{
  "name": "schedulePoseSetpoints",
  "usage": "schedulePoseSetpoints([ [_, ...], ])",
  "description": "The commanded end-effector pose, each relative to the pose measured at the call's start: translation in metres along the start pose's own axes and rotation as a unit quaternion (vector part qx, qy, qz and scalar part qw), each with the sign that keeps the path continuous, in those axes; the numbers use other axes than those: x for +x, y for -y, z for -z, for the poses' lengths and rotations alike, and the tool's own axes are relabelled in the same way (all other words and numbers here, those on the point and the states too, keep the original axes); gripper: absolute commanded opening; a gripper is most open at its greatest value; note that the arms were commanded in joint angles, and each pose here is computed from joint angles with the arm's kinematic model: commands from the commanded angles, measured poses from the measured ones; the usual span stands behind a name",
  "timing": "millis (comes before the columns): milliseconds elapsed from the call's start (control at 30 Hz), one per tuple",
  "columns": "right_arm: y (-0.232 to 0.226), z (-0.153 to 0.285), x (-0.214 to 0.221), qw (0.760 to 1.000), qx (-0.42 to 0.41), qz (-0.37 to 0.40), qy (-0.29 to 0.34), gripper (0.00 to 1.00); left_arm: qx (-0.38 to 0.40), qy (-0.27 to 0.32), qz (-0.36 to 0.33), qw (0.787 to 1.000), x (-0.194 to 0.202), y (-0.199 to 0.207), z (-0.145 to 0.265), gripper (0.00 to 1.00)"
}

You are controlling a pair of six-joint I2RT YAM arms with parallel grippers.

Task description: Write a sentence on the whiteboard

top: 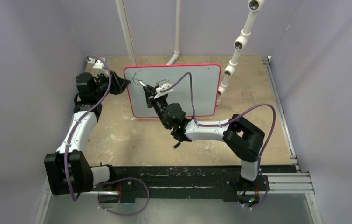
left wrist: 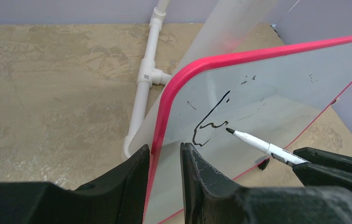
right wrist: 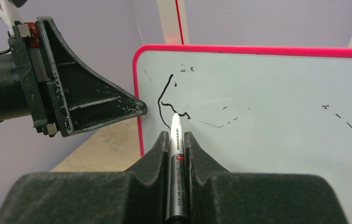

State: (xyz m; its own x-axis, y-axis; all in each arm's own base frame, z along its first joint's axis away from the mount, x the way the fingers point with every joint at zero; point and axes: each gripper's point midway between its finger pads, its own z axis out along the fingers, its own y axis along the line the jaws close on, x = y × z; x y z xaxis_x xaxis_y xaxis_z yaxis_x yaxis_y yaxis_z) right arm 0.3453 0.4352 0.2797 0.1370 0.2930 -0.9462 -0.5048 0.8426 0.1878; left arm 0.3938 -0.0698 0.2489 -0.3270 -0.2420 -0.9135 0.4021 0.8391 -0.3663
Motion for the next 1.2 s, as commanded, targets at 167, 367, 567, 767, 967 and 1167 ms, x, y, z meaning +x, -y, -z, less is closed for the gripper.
schedulePoseSetpoints([
  [167,-0.002,-0.009,-0.035,0.999,0.004,-0.014,0.040,0.00,0.011,0.008,-0.003,1.000,-0.004,0.004,-0.001,0.30],
  [367,0.001,-0.013,-0.028,0.999,0.016,0.007,0.031,0.00,0.013,0.009,-0.003,1.000,-0.005,0.005,-0.001,0.30],
  [567,-0.001,-0.015,-0.022,1.000,0.014,0.014,0.023,0.00,0.013,0.009,-0.003,1.000,-0.005,0.004,-0.002,0.30],
  [767,0.000,-0.014,-0.013,1.000,0.016,0.017,0.011,0.00,0.013,0.009,-0.003,1.000,-0.005,0.004,-0.002,0.29],
  [967,0.003,-0.011,0.000,1.000,0.020,0.021,-0.006,0.00,0.014,0.009,-0.003,1.000,-0.005,0.005,-0.001,0.29],
  [1167,0.009,-0.009,0.008,0.999,0.030,0.027,-0.014,0.00,0.014,0.010,-0.003,1.000,-0.005,0.005,-0.002,0.29],
])
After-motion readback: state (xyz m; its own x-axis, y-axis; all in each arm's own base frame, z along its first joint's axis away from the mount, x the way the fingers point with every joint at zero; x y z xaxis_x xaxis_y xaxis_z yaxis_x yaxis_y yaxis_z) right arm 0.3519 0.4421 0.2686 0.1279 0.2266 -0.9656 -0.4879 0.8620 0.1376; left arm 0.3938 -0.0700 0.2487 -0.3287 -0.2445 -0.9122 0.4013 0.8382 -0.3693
